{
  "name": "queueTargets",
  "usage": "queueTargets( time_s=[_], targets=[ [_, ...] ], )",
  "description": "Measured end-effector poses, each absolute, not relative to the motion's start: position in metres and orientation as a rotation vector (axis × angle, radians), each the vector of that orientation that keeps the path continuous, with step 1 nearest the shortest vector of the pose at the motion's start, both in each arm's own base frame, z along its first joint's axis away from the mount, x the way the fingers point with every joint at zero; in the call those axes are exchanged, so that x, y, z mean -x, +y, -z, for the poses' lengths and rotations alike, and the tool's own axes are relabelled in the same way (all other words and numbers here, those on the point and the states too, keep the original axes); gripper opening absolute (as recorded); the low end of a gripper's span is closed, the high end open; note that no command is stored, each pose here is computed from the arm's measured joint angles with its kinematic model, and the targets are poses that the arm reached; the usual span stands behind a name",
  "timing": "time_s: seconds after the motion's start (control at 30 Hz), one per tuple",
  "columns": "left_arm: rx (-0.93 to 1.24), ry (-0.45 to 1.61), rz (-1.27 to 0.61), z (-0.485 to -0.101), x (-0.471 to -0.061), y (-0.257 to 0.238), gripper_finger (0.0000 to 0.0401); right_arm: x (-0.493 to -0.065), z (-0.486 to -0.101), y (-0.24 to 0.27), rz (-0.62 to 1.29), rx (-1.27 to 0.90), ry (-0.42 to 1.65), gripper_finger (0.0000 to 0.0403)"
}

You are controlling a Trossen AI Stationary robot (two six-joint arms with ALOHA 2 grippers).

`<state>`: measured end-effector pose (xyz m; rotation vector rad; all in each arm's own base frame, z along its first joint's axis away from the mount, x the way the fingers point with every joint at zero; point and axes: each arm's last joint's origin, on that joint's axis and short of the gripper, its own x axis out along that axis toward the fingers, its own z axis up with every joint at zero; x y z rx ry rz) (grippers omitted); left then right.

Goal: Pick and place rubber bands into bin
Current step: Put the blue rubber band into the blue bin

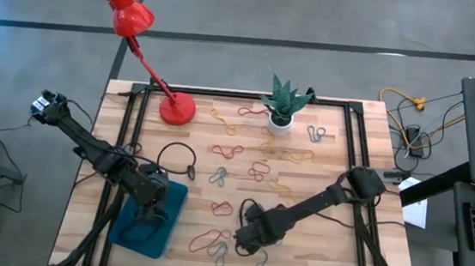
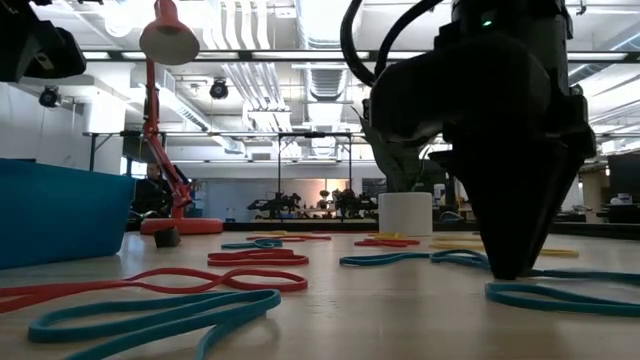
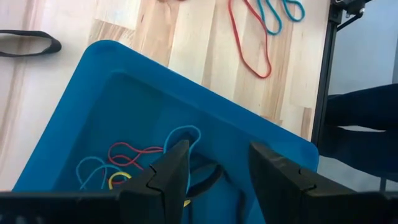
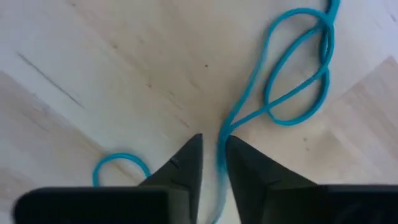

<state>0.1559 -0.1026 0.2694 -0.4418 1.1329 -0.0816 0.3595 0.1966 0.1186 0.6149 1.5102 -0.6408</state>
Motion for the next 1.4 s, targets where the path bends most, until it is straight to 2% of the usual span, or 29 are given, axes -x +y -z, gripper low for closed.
queueTargets(
  time_s=[0.1,0.27,0.4,0.53,0.8,1.03,1.4],
  targets=[
    [0.443,1.131,0.084,-0.27,-0.156,-0.102,0.0146,-0.358,-0.118,0.202,0.609,-0.609,1.506,0.002],
    [0.447,1.127,0.086,-0.271,-0.156,-0.103,0.0146,-0.36,-0.13,0.204,0.563,-0.623,1.463,0.0009],
    [0.447,1.128,0.084,-0.271,-0.156,-0.103,0.0146,-0.364,-0.147,0.203,0.596,-0.61,1.281,0.0008],
    [0.459,1.097,0.098,-0.27,-0.16,-0.105,0.0146,-0.372,-0.186,0.192,0.587,-0.642,1.037,0.0008],
    [0.42,0.992,0.111,-0.272,-0.17,-0.11,0.0146,-0.396,-0.234,0.164,0.448,-0.643,0.759,0.0008],
    [0.363,0.888,-0.018,-0.273,-0.175,-0.105,0.0146,-0.412,-0.27,0.132,0.345,-0.629,0.594,0.0008],
    [0.212,0.559,-0.324,-0.288,-0.181,-0.093,0.0146,-0.428,-0.304,0.083,0.213,-0.609,0.585,0.0008]
  ],
)
